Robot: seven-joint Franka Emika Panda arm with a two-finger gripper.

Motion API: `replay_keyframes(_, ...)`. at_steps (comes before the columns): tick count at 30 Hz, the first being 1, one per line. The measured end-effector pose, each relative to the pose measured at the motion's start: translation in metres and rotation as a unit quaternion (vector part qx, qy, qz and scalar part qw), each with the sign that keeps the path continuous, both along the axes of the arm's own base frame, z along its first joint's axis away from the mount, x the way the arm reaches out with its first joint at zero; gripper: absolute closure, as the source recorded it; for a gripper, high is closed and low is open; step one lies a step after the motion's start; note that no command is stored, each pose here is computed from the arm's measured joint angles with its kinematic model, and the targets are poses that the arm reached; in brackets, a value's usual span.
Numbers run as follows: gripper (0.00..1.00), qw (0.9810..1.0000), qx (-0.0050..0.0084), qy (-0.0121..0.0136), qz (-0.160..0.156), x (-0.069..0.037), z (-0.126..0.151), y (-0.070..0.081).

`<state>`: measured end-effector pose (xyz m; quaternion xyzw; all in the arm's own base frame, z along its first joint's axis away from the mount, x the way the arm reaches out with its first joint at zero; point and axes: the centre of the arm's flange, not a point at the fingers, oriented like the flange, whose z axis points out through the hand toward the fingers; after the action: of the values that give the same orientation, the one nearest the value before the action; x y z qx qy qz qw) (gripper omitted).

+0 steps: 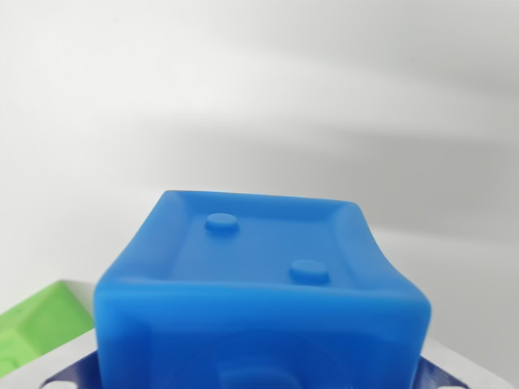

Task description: Stack cube

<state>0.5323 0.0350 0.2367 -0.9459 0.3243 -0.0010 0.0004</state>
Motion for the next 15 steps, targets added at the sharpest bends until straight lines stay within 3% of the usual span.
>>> replay_keyframes(15, 1.0, 0.9991, 0.0004, -0.0006, 0.042, -0.019, 0.011, 0.019)
